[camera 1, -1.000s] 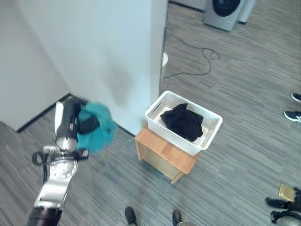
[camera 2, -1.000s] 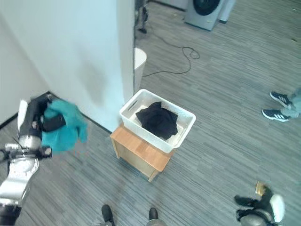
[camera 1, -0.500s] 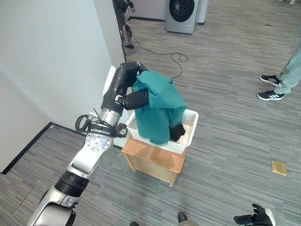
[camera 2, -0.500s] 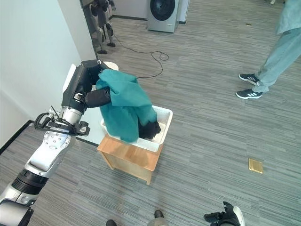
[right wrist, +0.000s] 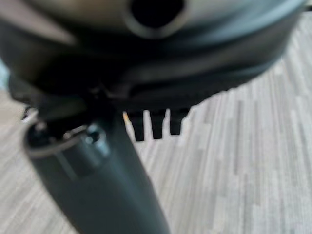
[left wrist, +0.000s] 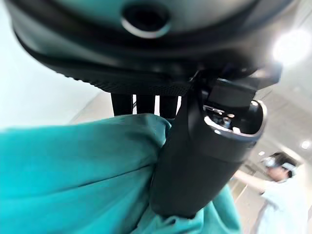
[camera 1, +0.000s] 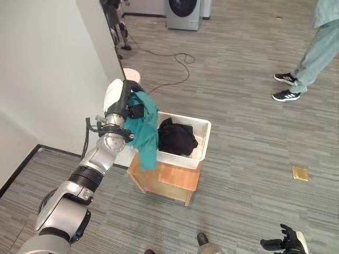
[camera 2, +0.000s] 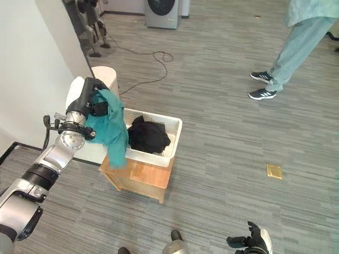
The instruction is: Pick up bed clothes into laundry basket.
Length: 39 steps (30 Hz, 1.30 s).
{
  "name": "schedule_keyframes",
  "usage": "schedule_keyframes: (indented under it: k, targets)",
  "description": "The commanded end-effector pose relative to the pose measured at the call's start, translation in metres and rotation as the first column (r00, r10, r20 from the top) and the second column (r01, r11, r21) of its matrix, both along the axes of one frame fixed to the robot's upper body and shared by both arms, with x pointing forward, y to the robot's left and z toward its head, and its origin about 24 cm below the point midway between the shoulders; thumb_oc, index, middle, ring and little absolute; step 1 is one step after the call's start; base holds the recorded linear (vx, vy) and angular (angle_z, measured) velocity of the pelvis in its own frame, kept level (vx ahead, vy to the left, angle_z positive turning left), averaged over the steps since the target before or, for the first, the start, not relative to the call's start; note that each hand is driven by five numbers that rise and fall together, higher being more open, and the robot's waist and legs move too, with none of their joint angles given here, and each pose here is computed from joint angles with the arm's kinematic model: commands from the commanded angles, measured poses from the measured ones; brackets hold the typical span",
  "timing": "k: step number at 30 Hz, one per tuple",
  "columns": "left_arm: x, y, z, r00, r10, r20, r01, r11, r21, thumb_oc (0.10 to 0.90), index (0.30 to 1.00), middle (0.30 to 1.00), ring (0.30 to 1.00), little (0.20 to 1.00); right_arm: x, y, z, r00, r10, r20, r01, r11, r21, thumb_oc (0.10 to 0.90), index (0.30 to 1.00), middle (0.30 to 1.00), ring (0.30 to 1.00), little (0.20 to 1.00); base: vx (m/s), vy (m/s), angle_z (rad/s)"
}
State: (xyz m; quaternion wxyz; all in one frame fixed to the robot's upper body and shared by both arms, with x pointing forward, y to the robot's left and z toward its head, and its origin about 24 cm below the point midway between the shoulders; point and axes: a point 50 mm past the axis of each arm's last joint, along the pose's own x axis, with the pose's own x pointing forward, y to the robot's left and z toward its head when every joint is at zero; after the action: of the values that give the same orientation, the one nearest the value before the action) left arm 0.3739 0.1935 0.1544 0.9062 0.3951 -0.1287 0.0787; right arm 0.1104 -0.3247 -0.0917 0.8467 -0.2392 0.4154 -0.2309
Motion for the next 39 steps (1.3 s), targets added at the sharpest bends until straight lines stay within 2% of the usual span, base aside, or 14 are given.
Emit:
schedule_keyframes:
  k: [1,11,14,16,20,27,35,39]
  targets:
    - [0.010,-0.004,0.102,0.939,0.012,0.344,0.003,0.999,-0.043,0.400,0.300,0.300,0.300,0.300,0.007,-0.016,0.026,0.993,0.037,0.108,-0.024,0.992,-0.120,0.800,0.900,0.900,0.900,0.900,-0.01,-0.038,-0.08]
    - [0.016,0.023,0.086,0.949,0.143,0.280,-0.150,0.989,0.002,0.400,0.300,0.300,0.300,0.300,0.004,0.004,0.026,0.985,0.116,0.127,-0.101,0.988,-0.116,0.800,0.900,0.900,0.900,0.900,0.00,-0.026,-0.13]
    - [0.019,0.029,0.096,0.941,0.167,0.294,-0.182,0.983,0.025,0.400,0.300,0.300,0.300,0.300,0.001,0.006,0.013,0.993,0.097,0.072,-0.090,0.991,-0.095,0.800,0.900,0.900,0.900,0.900,0.02,-0.026,-0.09]
    - [0.018,0.041,0.121,0.913,0.211,0.348,-0.227,0.974,0.005,0.400,0.300,0.300,0.300,0.300,0.001,0.008,0.003,0.996,0.080,0.038,-0.077,0.994,-0.076,0.800,0.900,0.900,0.900,0.900,0.05,-0.039,-0.09]
    - [0.014,0.047,0.147,0.879,0.233,0.415,-0.253,0.967,-0.005,0.400,0.300,0.300,0.300,0.300,0.000,0.011,-0.004,0.997,0.077,0.008,-0.076,0.996,-0.055,0.800,0.900,0.900,0.900,0.900,0.02,-0.045,-0.09]
    - [0.005,0.039,0.181,0.834,0.200,0.514,-0.213,0.976,-0.035,0.400,0.300,0.300,0.300,0.300,0.000,0.014,-0.011,0.999,0.052,-0.013,-0.052,0.998,-0.028,0.800,0.900,0.900,0.900,0.900,0.03,-0.026,-0.07]
    - [0.010,0.035,0.169,0.853,0.198,0.483,-0.204,0.978,-0.040,0.400,0.300,0.300,0.300,0.300,0.006,0.014,-0.010,0.998,0.055,-0.010,-0.056,0.998,-0.028,0.800,0.900,0.900,0.900,0.900,0.02,-0.008,-0.02]
    - [0.016,0.035,0.152,0.879,0.215,0.426,-0.220,0.975,-0.040,0.400,0.300,0.300,0.300,0.300,0.021,0.013,-0.007,0.998,0.065,0.006,-0.064,0.997,-0.043,0.800,0.900,0.900,0.900,0.900,-0.01,0.005,0.00]
